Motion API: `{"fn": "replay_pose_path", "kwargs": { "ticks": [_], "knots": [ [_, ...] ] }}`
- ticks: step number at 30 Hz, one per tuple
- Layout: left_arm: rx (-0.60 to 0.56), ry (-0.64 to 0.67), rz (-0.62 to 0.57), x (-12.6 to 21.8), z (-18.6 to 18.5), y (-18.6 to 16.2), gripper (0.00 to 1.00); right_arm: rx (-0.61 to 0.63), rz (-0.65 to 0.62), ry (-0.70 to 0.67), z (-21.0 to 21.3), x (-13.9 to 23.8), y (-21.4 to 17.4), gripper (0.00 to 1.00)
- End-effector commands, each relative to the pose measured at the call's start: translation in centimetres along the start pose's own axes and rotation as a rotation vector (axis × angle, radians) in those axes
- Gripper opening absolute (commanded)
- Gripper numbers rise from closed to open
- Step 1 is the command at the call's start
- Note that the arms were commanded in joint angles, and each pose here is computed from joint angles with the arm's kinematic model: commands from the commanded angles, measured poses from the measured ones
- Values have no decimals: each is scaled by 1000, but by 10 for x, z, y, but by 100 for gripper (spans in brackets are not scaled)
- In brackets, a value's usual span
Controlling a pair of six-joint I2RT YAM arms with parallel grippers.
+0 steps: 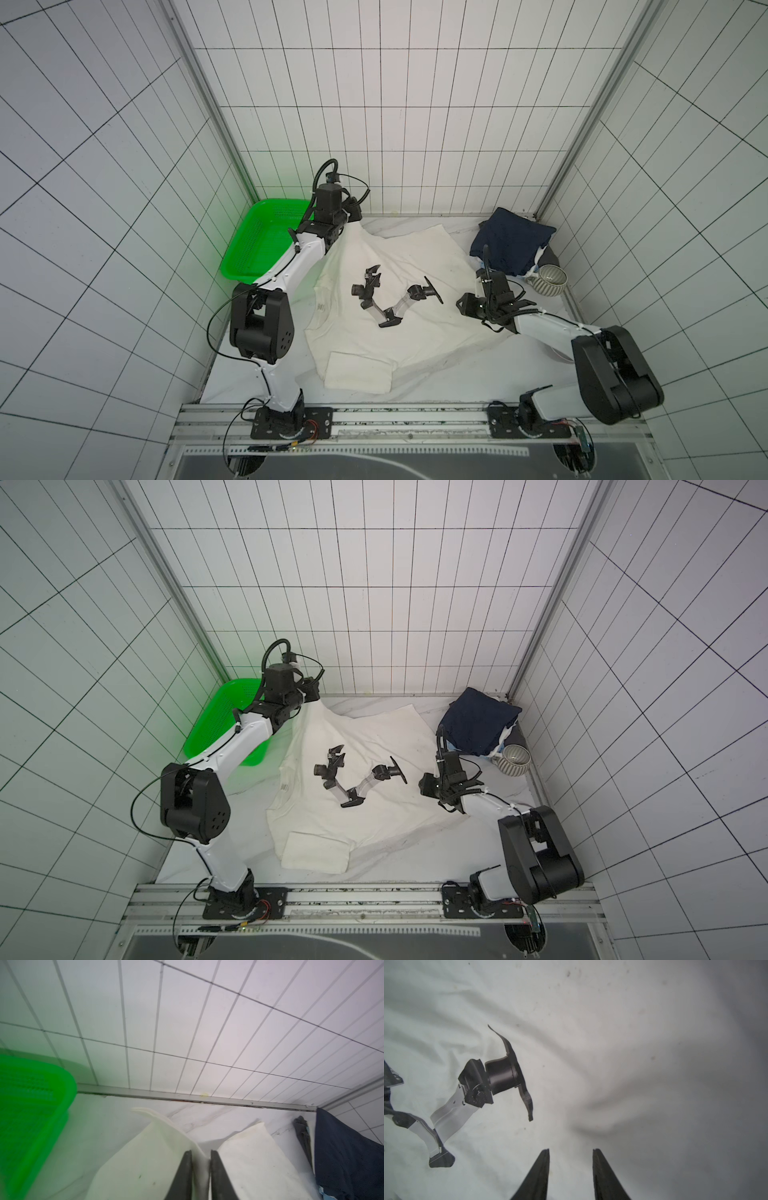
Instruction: Fold and stack the t-shirts
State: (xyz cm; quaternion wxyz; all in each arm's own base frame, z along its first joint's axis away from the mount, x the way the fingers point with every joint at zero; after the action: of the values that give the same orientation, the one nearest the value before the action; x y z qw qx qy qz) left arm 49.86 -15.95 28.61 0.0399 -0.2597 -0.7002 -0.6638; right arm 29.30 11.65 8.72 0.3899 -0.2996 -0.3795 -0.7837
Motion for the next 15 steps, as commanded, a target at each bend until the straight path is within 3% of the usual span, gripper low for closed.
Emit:
{"fn": "replay_pose_path", "kwargs": {
  "ticks": [1,5,8,10,15],
  "knots": [
    [-31,5,214,-56,-6,-80,58,13,-68,82,31,10,32,37],
    [-9,29,373,-77,12,-116,71,33,-104,95,40,17,41,38],
    [-13,59,393,-70,23,-122,82,52,-140,99,50,18,57,38],
    [-22,84,384,-57,30,-118,97,71,-173,85,58,15,73,38],
    [-18,173,366,-17,53,-117,97,124,-230,31,81,-12,123,36]
  ]
}}
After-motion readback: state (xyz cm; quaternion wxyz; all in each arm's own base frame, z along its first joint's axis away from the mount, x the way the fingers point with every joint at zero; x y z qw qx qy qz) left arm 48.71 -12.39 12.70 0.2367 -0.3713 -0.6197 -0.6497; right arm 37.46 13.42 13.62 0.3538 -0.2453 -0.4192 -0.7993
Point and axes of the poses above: each gripper's point midway between its finger pads, its own x axis back along the fingers, its own z axis along the line the jaws close on, y = z × x, the point moved 5 cm from there along x, back along the fingers, and after that the axes turned 13 degrees about -x, right-handed, at the moved point
